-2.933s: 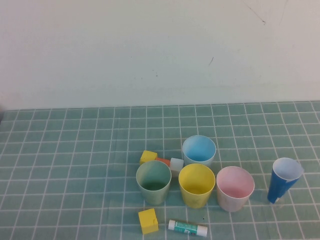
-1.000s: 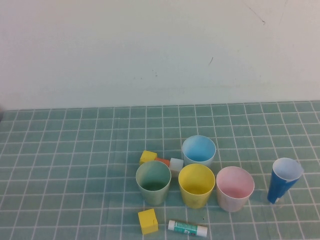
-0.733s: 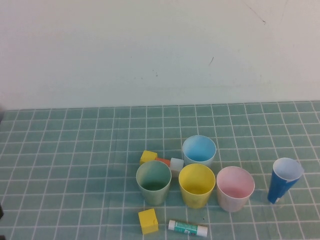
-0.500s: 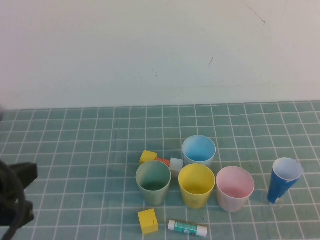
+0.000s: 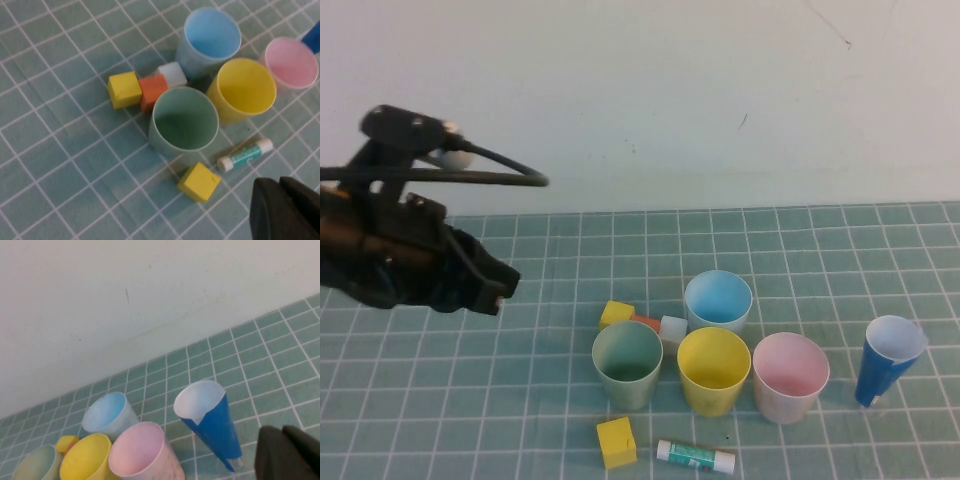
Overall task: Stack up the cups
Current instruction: Pick up the green cup
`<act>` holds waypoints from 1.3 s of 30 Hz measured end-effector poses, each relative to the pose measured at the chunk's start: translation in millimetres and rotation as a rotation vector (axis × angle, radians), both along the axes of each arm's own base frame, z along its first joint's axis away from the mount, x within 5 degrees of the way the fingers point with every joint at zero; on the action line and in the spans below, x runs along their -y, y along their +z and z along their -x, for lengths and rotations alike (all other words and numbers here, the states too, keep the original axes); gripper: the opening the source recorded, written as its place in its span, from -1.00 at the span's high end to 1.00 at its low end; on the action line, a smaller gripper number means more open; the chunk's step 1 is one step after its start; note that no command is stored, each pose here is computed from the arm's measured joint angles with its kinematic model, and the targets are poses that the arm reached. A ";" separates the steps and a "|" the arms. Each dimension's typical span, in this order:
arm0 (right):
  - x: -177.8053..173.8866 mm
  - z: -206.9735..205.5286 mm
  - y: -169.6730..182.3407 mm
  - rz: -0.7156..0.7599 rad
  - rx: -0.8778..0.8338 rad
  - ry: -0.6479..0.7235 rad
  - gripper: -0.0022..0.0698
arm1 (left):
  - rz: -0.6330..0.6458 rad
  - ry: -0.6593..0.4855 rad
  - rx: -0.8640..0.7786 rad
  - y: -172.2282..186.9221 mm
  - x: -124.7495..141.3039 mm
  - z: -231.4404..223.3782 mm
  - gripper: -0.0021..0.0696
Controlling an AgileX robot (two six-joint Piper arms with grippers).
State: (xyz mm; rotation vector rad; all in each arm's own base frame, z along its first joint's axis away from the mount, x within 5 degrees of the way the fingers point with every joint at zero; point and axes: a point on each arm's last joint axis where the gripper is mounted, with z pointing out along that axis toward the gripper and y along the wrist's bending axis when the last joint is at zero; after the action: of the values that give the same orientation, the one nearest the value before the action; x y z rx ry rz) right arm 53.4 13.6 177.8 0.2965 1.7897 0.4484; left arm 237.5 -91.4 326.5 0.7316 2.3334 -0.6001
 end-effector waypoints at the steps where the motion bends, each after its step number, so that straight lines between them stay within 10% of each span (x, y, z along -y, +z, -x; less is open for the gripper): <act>1: 0.0 0.0 0.0 -0.001 0.000 0.000 0.95 | -0.051 -0.025 -0.011 -1.5 8.7 -6.6 0.95; 11: -0.4 0.2 -0.7 0.000 -0.008 0.005 0.95 | -0.333 -0.039 -0.209 -57.2 79.1 -64.8 0.80; 19: -0.5 0.3 -0.9 0.000 -0.010 0.005 0.95 | -0.362 0.036 -0.369 -113.8 102.7 -104.8 -0.51; 22: -0.5 0.3 -0.9 -0.002 -0.010 0.006 0.95 | -0.361 0.060 -0.387 -132.6 108.1 -115.8 -0.67; 27: -0.5 0.3 -0.9 0.000 -0.010 0.006 0.95 | -0.368 0.073 -0.421 -161.9 114.7 -128.0 -0.50; 34: -0.5 0.3 -0.9 0.002 -0.010 0.006 0.95 | -0.385 0.071 -0.451 -193.0 117.7 -133.9 0.69; 39: -0.5 0.3 -0.9 0.004 -0.009 0.007 0.95 | -0.366 0.075 -0.400 -178.3 117.6 -135.2 0.90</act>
State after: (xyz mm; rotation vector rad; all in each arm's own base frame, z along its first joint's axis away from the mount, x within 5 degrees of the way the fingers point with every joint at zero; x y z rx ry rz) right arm 53.1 14.1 176.9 0.2904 1.8009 0.4493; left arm 372.7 -209.0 148.2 0.7311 2.8752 -0.3058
